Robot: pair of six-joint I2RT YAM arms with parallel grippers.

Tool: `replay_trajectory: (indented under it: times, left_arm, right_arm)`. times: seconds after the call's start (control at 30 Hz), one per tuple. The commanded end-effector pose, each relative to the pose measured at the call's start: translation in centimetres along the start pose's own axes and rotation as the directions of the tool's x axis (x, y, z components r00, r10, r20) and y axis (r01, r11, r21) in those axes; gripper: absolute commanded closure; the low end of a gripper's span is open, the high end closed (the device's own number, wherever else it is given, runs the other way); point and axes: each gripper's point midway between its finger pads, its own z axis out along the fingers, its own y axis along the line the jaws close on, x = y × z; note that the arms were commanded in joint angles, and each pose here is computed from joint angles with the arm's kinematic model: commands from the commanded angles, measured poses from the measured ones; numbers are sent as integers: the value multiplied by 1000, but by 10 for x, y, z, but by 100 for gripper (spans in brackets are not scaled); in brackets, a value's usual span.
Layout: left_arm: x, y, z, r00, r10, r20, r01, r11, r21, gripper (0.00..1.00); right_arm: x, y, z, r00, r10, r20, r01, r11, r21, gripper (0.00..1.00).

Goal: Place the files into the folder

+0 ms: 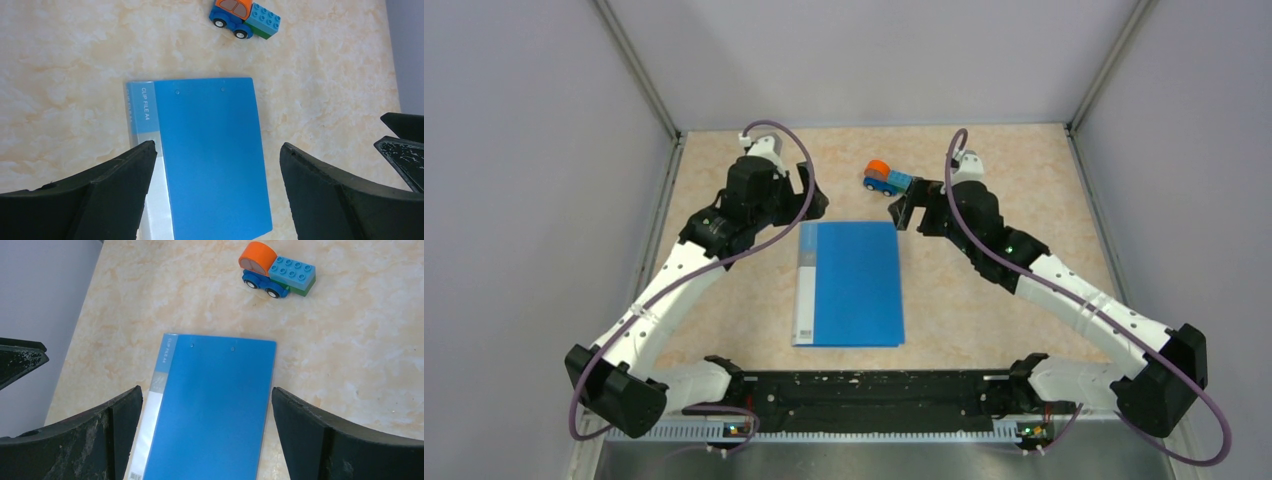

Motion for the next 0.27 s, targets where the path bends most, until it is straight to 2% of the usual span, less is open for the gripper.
replay_trajectory:
  times: [0.0, 0.23]
  left_arm:
    - [-8, 7, -4, 999, 22, 40, -21, 999, -33, 2]
    - [-8, 10, -3, 999, 33, 42, -31, 999, -41, 2]
  right_arm:
    - [-25, 5, -7, 997, 7, 79, -6, 1000, -13, 1]
    - [-22, 2, -5, 997, 3, 77, -2, 1000, -9, 1]
